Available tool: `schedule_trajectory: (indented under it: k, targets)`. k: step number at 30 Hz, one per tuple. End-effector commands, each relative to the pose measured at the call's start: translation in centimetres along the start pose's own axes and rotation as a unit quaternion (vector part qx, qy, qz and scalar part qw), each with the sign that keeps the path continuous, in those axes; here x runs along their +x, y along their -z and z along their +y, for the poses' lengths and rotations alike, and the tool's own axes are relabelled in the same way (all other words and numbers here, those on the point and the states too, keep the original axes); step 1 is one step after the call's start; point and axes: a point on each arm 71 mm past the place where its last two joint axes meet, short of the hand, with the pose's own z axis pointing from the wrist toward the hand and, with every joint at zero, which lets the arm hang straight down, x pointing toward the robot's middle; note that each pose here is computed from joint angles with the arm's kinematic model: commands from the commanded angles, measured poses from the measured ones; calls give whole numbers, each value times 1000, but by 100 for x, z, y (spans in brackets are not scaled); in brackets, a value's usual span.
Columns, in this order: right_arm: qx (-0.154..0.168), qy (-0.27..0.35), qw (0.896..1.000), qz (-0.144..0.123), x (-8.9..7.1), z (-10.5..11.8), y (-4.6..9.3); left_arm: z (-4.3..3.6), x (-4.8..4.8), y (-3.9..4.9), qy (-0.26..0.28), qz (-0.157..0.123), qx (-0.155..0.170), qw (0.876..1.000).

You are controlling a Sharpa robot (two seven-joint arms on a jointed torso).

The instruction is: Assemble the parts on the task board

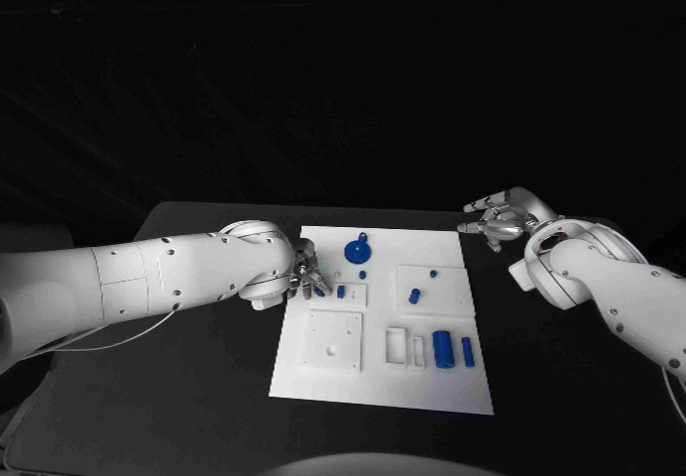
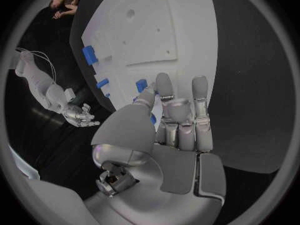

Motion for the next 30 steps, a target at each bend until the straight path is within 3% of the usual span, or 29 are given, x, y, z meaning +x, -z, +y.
schedule_trajectory:
  k: [1, 12, 30]
  targets:
    - [-3, 4, 1000, 7, 13, 7, 1, 26, 37, -11, -12, 15, -7, 1000]
    - [-4, 4, 1000, 7, 14, 7, 2, 27, 30, -25, -19, 16, -9, 1000]
    - [-4, 3, 1000, 8, 28, 4, 2, -42, 35, -59, -27, 14, -7, 1000]
